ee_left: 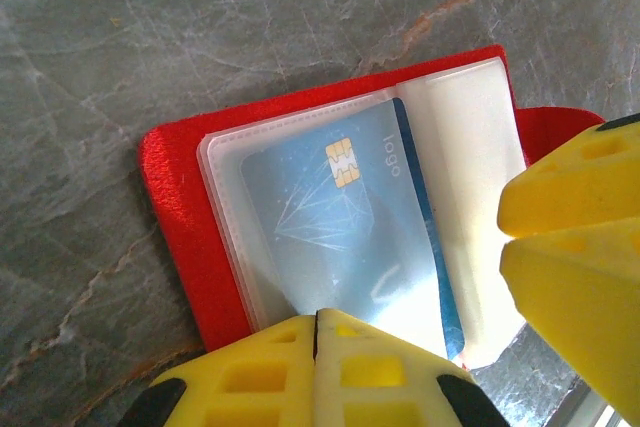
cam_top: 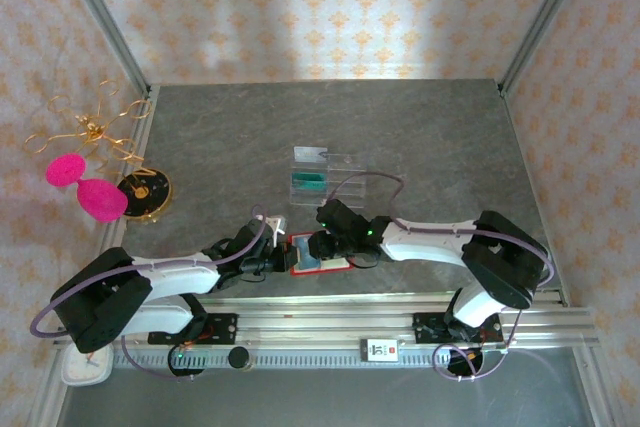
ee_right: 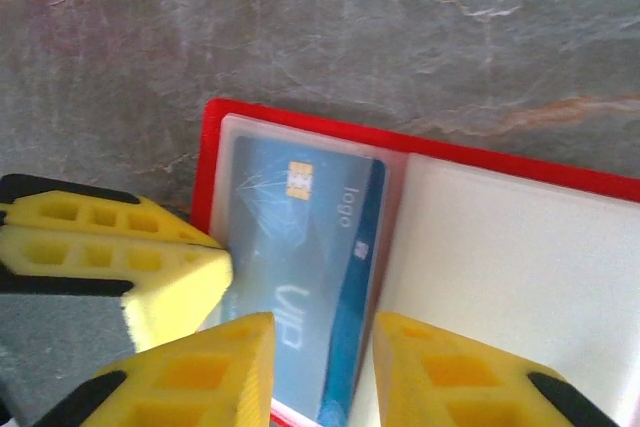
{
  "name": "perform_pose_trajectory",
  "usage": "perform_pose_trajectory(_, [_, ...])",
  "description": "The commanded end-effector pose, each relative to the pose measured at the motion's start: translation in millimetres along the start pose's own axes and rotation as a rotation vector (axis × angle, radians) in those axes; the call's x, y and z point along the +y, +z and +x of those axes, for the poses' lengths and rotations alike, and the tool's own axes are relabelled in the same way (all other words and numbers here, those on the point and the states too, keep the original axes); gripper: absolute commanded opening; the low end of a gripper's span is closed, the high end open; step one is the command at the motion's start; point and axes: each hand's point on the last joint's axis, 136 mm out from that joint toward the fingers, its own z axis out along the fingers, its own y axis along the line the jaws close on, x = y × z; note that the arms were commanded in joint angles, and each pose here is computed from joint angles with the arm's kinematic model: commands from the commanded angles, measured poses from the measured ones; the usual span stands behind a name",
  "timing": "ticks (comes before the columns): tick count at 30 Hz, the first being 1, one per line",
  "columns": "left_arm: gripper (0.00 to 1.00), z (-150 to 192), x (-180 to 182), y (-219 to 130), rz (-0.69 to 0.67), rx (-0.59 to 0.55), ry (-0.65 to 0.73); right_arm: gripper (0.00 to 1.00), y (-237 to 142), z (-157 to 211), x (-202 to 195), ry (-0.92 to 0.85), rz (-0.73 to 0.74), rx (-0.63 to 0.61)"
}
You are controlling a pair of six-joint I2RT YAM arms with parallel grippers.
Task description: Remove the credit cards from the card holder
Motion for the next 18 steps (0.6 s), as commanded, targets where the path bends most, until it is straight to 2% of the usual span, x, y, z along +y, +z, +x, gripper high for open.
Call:
perform_pose_trajectory(1, [0.07,21,24,-2,-0.073,0.07,-0.016,0.3,6,4,14,0.003,-0.069,0.022])
perform_pose_trajectory(4, [0.07,21,24,-2,-0.074,0.071,-0.015,0.3,9,10,8,0.012,-0.061,0.038])
perform_pose_trajectory(12, [0.07,22,29,-1,-0.085,0.075,-0.02,0.29,16,22,-33,0.042,0.094,0.061])
perform_pose_trajectory(18, [0.06,26,31,2,-0.089,0.096,-0.018,0.22,26,31,-25,0.02,0.04,0.115])
